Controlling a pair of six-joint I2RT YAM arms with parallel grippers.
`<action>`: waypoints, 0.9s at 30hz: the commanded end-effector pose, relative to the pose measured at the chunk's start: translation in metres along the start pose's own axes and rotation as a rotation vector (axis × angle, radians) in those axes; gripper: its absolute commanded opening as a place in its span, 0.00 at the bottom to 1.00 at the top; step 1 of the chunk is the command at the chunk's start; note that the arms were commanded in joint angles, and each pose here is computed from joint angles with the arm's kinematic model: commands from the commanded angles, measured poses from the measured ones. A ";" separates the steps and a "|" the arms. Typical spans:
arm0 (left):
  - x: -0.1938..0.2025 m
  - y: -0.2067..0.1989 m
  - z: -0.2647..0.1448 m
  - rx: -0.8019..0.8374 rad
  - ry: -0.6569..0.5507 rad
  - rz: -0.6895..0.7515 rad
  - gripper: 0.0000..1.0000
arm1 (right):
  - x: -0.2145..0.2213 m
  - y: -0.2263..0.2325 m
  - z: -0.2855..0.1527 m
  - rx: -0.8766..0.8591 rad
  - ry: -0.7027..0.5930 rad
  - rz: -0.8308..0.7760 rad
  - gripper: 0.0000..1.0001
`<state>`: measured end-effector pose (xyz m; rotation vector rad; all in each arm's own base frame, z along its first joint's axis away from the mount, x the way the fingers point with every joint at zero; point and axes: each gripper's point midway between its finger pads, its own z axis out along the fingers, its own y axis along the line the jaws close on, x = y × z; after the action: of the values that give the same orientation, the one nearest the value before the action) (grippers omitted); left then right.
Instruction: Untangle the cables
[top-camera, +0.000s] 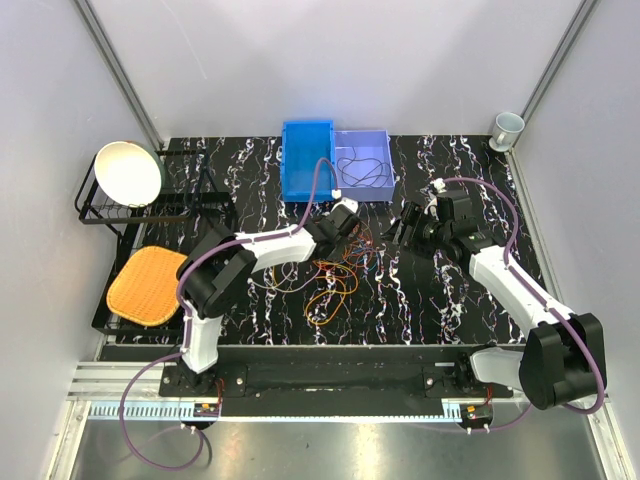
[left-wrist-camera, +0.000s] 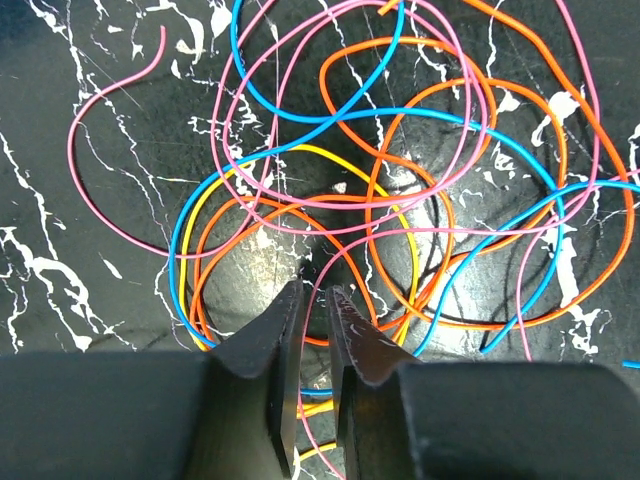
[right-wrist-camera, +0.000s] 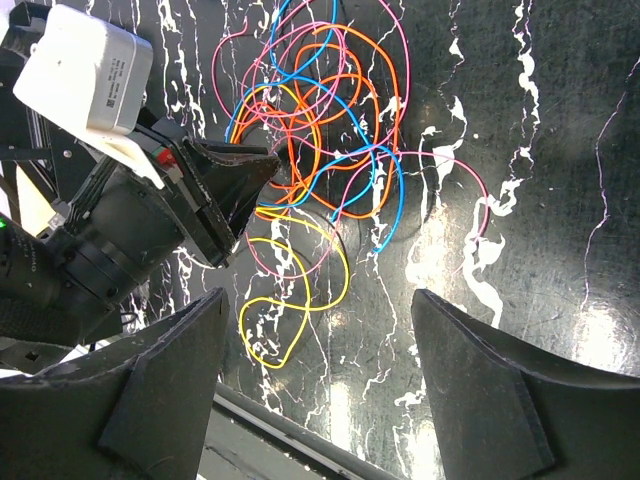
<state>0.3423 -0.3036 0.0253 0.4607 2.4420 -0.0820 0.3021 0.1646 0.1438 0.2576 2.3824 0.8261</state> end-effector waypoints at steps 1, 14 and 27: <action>-0.017 -0.008 0.002 0.029 -0.046 -0.016 0.18 | -0.012 0.010 -0.002 -0.023 -0.035 -0.057 0.79; -0.058 0.006 -0.047 0.008 -0.122 -0.034 0.00 | -0.018 0.015 -0.006 -0.029 -0.050 -0.059 0.79; -0.222 0.026 -0.295 0.161 -0.591 -0.066 0.00 | -0.030 0.027 -0.017 -0.053 -0.106 -0.037 0.79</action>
<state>0.3604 -0.3156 0.2975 0.3461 2.0534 -0.3392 0.3061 0.1647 0.1522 0.2466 2.3646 0.8218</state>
